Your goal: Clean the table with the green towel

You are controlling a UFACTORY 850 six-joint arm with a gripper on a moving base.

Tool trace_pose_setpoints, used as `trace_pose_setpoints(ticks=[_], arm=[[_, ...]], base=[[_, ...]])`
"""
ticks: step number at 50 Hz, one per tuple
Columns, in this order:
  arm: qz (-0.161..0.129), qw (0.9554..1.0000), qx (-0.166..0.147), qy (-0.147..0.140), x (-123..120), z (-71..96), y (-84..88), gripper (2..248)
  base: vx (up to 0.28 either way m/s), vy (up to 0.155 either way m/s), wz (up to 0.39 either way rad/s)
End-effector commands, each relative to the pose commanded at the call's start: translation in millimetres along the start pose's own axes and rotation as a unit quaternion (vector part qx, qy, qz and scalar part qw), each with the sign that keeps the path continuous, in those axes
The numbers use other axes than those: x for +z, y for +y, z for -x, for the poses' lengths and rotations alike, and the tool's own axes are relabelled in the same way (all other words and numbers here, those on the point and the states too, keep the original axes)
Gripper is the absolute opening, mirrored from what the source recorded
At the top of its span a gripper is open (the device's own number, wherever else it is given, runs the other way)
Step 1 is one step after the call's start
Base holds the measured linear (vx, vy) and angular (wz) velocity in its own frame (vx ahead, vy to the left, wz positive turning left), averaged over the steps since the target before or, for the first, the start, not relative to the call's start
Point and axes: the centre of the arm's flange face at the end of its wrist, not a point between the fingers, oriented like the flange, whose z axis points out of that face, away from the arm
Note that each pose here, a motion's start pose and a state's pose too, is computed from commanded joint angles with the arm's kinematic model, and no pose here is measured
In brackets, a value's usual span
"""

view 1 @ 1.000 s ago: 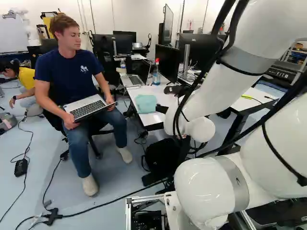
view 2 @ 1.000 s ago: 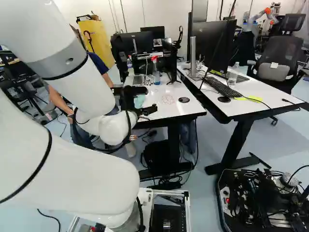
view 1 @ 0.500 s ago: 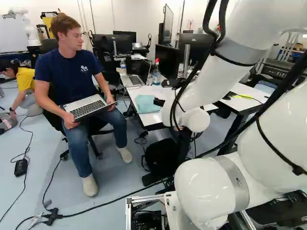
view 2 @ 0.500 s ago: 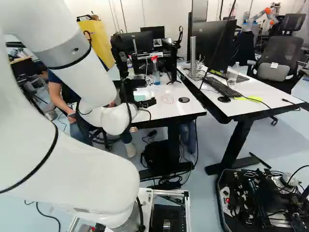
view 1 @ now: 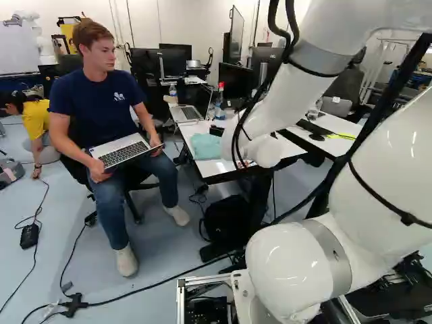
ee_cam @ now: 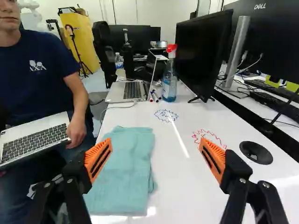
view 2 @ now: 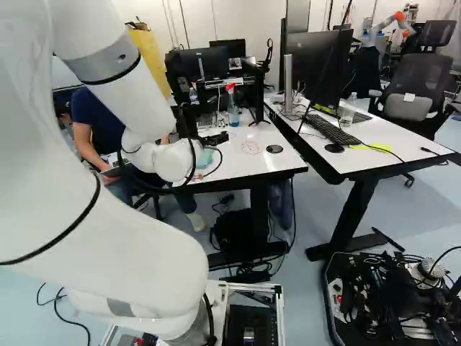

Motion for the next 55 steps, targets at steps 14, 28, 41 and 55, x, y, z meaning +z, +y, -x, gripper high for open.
trace_pose_setpoints(ticks=[14,28,41,55], arm=[[-0.020,0.9998,-0.005,-0.002,14,-15.2,-15.9,247],[-0.031,0.9991,-0.005,-0.027,18,-23.4,-27.5,247],[-0.035,0.9975,-0.002,-0.061,20,-29.2,-34.6,247],[-0.041,0.9942,0.002,-0.099,37,-39.9,-46.4,247]], base=[[0.000,0.000,0.000],[0.000,0.000,0.000],[0.000,0.000,0.000],[0.000,0.000,0.000]])
